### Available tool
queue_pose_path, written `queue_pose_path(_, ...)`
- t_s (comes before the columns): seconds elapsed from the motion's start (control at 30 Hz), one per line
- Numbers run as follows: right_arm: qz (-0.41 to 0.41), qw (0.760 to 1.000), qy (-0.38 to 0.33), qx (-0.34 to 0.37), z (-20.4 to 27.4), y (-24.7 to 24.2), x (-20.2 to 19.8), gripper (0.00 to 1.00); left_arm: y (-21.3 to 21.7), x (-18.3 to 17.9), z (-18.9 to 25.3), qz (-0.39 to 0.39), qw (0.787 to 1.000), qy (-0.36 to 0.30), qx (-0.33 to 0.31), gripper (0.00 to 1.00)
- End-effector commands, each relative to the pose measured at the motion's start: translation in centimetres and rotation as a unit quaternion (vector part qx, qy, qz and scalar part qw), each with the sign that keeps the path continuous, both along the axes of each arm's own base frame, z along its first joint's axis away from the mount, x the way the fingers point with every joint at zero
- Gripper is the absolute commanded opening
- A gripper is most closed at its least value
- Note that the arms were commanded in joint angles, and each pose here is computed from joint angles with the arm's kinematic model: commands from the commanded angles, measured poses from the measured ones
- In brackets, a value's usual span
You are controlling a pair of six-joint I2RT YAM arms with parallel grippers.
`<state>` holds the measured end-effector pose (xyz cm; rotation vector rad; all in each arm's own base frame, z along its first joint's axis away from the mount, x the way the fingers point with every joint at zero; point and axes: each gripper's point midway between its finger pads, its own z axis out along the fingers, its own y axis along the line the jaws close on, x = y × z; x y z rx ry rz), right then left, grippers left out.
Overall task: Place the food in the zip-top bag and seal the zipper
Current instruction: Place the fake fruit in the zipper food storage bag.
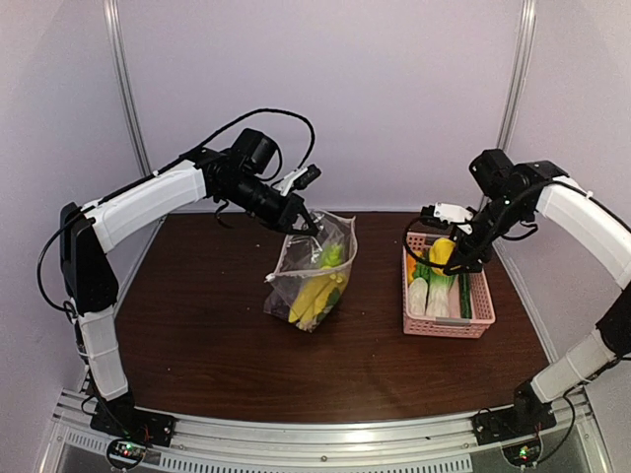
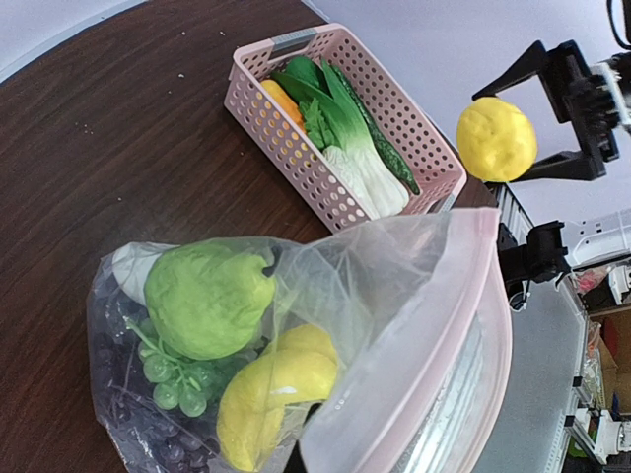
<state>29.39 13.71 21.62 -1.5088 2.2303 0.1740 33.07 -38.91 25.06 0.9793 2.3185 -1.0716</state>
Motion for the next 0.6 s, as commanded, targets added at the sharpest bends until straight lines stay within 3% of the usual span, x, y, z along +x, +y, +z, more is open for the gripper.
queue_pose_path(0.0,0.041,0.993,-0.071,0.083,5.7,5.1,0.4,0.62,-0.5,0.3,1.7,-0.004,0.999,-0.024,-0.021,0.00)
queue_pose_path(0.1,0.095,0.983,-0.100,0.124,8.7,8.9,-0.2,0.63,-0.5,0.2,1.8,-0.007,0.999,-0.024,-0.022,0.00)
queue_pose_path(0.33,0.165,0.962,-0.091,0.200,12.4,16.4,-1.2,0.63,-0.6,0.2,1.8,-0.012,0.999,-0.029,-0.022,0.00)
queue_pose_path(0.57,0.203,0.954,-0.109,0.192,12.7,22.4,-2.2,0.64,-0.5,0.0,1.9,-0.015,0.999,-0.028,-0.024,0.00)
